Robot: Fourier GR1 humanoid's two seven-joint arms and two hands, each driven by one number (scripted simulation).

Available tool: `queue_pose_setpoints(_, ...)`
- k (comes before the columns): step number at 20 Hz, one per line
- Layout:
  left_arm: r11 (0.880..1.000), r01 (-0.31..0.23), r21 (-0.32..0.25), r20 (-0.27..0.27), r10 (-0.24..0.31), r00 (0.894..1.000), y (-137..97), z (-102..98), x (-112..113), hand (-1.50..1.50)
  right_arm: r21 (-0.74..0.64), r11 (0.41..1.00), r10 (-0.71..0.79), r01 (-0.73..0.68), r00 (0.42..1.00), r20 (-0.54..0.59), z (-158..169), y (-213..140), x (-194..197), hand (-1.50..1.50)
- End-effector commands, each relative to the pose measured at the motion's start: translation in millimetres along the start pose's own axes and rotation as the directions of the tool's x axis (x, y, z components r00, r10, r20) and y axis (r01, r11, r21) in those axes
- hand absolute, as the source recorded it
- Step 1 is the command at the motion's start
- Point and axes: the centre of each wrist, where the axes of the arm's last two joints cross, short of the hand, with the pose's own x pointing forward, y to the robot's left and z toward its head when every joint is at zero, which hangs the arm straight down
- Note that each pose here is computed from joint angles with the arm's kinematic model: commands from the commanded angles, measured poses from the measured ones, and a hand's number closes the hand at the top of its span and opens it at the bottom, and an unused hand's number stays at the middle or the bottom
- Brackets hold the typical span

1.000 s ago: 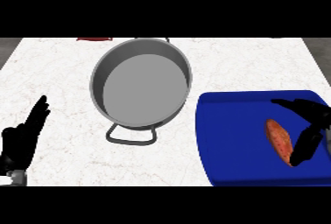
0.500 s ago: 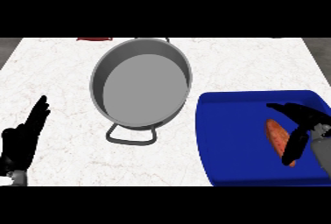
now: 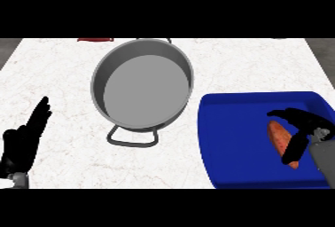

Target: Pick the sweet potato from the tray and place it in the pot

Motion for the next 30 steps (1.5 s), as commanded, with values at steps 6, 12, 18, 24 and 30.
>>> queue_pose_setpoints(6,1.000,0.006,-0.008,0.006,-0.006,1.000,8.5,-5.1,1.1,0.00,-0.036,0.998,0.058,-0.055,0.995,0.082,-9.5,10.4,16.8,1.50)
queue_pose_setpoints(12,1.000,-0.003,-0.006,0.000,0.003,1.000,8.2,-5.2,5.6,0.00,-0.016,0.998,0.055,-0.054,0.993,0.103,-5.5,9.1,11.8,1.50)
queue_pose_setpoints(18,0.996,0.018,-0.092,0.044,-0.014,0.999,-13.7,-9.7,7.4,0.00,-0.271,0.933,0.351,-0.238,0.768,0.536,70.6,82.5,239.6,1.50)
queue_pose_setpoints(24,0.996,0.007,-0.084,0.048,-0.003,0.999,-17.7,-19.0,14.2,0.00,-0.486,0.842,0.474,-0.234,0.751,0.460,111.2,113.9,287.6,1.50)
queue_pose_setpoints(30,0.994,0.018,-0.108,0.040,-0.014,0.999,-19.1,-17.6,11.5,0.00,-0.743,0.668,0.487,-0.023,0.769,0.414,162.5,113.9,317.7,1.50)
